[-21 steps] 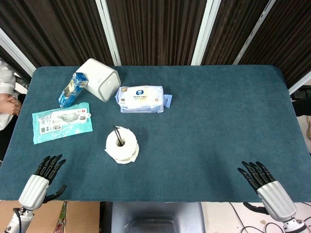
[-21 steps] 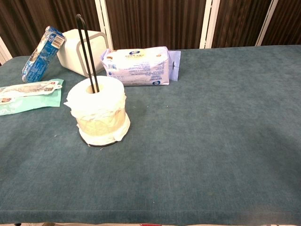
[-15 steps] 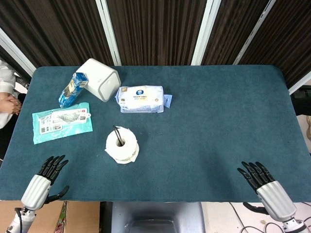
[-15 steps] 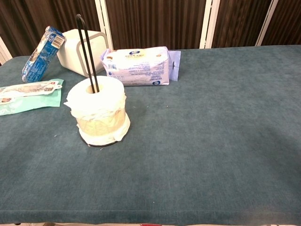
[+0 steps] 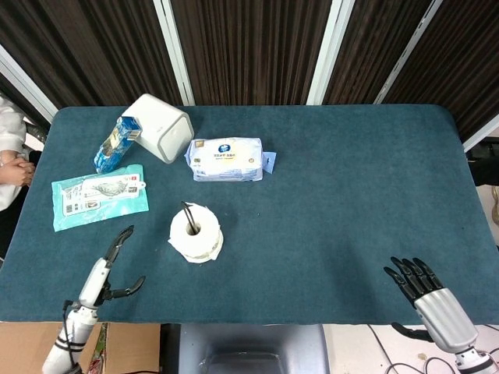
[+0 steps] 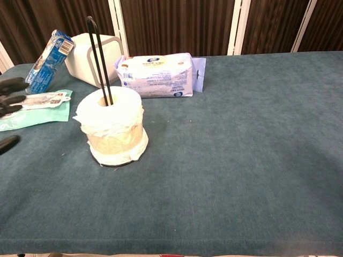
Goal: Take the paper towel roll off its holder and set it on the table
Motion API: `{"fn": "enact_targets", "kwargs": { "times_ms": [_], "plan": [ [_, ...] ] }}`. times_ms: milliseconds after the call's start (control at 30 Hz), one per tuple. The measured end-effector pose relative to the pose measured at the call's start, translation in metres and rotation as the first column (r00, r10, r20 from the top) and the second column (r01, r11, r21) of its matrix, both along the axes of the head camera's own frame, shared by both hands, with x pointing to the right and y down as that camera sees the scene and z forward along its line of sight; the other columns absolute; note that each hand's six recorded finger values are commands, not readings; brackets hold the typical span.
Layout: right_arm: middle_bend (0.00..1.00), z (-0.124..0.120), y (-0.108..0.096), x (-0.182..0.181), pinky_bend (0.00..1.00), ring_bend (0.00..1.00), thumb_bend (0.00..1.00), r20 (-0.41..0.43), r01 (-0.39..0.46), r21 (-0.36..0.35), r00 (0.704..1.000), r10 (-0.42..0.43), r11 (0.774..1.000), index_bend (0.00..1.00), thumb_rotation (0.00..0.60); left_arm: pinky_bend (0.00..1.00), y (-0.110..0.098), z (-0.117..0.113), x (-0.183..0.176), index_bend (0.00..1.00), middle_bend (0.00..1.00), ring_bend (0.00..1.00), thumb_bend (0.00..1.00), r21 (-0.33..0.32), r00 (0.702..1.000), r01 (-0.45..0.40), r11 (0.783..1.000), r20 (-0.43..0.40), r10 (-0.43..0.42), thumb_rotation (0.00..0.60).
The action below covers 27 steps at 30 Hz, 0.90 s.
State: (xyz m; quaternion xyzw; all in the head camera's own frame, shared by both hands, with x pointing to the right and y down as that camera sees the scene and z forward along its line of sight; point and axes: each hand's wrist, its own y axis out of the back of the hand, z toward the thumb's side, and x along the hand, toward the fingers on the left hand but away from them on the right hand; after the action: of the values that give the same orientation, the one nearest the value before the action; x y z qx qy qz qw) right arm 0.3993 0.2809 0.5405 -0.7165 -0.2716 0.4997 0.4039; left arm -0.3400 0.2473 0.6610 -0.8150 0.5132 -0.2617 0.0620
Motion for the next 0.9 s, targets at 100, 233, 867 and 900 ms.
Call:
{"fn": "enact_targets", "kwargs": {
  "times_ms": [100, 233, 867, 900],
  "plan": [
    [0.00, 0.000, -0.003, 0.002, 0.00, 0.00, 0.00, -0.009, -0.016, 0.013, 1.000, 0.016, 1.000, 0.00, 0.600, 0.01, -0.004, 0.016, 0.022, 0.00, 0.00, 0.00, 0.33, -0.053, 1.000, 0.012, 0.999, -0.022, -0.013, 0.577],
    [0.00, 0.001, -0.003, 0.002, 0.00, 0.00, 0.00, -0.008, -0.013, 0.007, 1.000, 0.013, 1.000, 0.00, 0.600, 0.01, -0.006, 0.025, 0.043, 0.00, 0.00, 0.00, 0.33, -0.074, 0.999, 0.009, 0.997, -0.032, -0.012, 0.575],
    [0.00, -0.005, -0.008, 0.010, 0.00, 0.00, 0.00, -0.007, -0.045, 0.025, 0.999, 0.045, 0.999, 0.00, 0.600, 0.03, -0.022, 0.067, 0.096, 0.00, 0.00, 0.00, 0.32, -0.128, 0.989, 0.091, 0.988, 0.128, -0.074, 0.574],
    [0.00, -0.005, -0.008, 0.011, 0.00, 0.00, 0.00, -0.007, -0.045, 0.024, 0.999, 0.045, 0.999, 0.00, 0.600, 0.04, -0.024, 0.069, 0.096, 0.00, 0.00, 0.00, 0.32, -0.135, 0.987, 0.104, 0.985, 0.134, -0.086, 0.573]
  ]
}}
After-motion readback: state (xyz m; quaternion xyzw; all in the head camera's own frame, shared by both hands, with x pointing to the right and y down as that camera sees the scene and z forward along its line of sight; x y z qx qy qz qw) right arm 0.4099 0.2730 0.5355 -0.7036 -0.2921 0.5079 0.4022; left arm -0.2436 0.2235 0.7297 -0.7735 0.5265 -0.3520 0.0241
